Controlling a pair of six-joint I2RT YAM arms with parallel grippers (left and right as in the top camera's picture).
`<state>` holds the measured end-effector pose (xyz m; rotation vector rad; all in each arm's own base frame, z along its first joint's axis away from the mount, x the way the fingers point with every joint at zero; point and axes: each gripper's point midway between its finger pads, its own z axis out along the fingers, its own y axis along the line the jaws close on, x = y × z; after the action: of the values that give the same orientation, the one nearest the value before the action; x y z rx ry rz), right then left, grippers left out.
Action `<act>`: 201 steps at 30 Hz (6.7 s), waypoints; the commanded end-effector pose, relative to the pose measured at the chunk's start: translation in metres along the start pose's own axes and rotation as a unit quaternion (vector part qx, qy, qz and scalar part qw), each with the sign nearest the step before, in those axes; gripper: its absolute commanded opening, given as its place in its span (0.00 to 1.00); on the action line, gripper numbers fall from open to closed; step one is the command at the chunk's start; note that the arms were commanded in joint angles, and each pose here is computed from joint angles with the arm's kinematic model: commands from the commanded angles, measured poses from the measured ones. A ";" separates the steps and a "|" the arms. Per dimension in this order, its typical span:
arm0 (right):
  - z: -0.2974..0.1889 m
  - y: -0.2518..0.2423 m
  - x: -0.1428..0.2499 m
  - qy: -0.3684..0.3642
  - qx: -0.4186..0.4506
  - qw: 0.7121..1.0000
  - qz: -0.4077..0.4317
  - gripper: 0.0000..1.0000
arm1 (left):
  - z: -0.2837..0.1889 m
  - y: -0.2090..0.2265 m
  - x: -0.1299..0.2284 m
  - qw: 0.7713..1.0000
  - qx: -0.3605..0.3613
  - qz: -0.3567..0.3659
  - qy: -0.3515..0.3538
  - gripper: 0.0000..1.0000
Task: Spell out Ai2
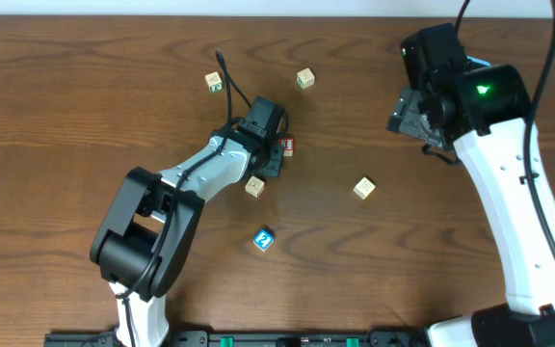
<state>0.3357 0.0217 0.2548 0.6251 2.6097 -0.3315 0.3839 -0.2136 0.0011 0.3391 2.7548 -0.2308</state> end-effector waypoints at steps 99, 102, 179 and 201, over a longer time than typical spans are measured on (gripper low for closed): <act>-0.007 -0.008 -0.008 -0.018 0.006 1.000 0.007 0.99 | -0.018 0.036 -0.042 0.989 -0.106 -0.030 -0.098 0.38; -0.007 -0.008 -0.008 -0.018 0.006 1.000 0.007 0.99 | -0.018 0.036 -0.042 0.989 -0.107 -0.030 -0.098 0.42; -0.101 0.109 0.268 0.176 -0.317 0.927 -0.095 0.99 | -0.437 0.097 0.106 0.945 -0.132 -0.079 -0.290 0.95; 0.022 0.211 0.315 0.270 -0.190 0.939 0.099 0.97 | -0.436 0.098 0.125 0.954 -0.133 -0.078 -0.258 0.95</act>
<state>0.1805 0.3081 0.0626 0.8556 2.9849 0.4296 0.1555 -0.0063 0.3436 -0.0052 2.2597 0.0306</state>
